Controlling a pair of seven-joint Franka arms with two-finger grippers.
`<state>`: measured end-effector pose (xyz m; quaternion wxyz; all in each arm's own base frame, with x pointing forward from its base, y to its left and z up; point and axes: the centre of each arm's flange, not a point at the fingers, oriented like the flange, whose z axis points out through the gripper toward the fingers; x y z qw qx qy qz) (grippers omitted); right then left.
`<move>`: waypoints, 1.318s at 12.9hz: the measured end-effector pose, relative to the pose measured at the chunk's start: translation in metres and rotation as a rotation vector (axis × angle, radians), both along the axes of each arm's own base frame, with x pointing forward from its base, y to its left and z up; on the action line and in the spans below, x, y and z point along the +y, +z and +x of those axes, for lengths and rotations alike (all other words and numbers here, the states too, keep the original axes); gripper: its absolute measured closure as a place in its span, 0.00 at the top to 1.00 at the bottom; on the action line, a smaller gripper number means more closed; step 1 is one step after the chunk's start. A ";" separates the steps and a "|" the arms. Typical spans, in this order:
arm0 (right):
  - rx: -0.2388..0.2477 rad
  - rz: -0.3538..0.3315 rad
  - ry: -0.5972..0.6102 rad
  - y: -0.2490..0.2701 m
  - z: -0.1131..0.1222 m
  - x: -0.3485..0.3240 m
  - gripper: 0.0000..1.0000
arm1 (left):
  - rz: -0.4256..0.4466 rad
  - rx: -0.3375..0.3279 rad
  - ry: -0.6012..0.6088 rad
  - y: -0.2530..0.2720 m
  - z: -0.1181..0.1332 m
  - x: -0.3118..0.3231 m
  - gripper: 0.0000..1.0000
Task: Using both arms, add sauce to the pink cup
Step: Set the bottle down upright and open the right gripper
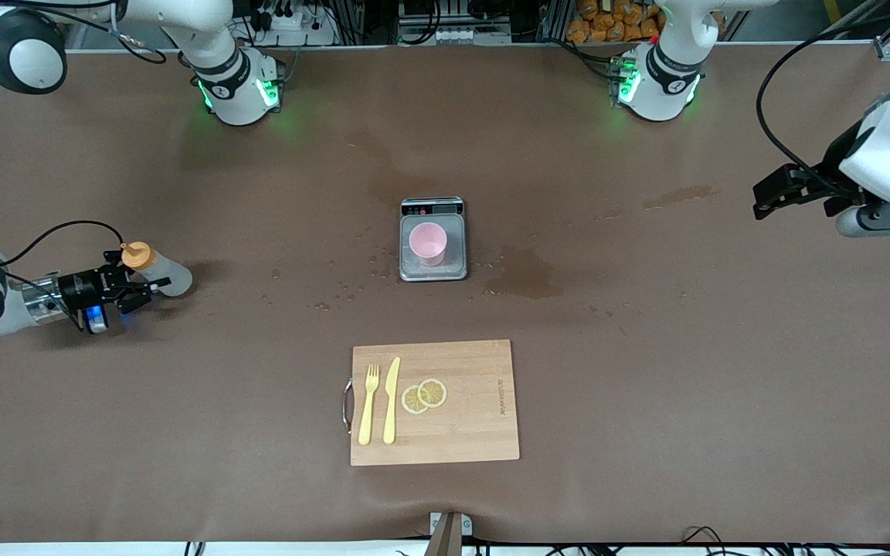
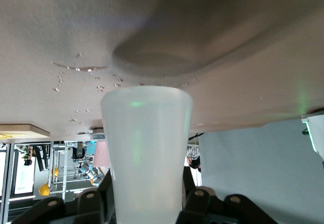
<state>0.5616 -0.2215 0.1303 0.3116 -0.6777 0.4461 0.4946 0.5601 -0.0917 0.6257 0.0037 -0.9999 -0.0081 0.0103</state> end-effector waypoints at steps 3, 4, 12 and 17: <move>-0.033 -0.024 -0.015 -0.004 0.004 -0.003 0.58 | 0.000 0.000 -0.006 0.000 -0.001 -0.004 1.00; -0.036 -0.024 -0.015 -0.006 0.004 -0.003 0.59 | 0.000 0.000 -0.006 0.000 -0.001 -0.004 1.00; -0.067 -0.040 -0.015 0.002 0.013 -0.009 1.00 | 0.000 0.000 0.001 0.000 0.000 0.001 1.00; -0.028 -0.102 0.016 0.069 0.037 -0.023 1.00 | 0.000 0.000 0.002 0.000 0.000 0.001 1.00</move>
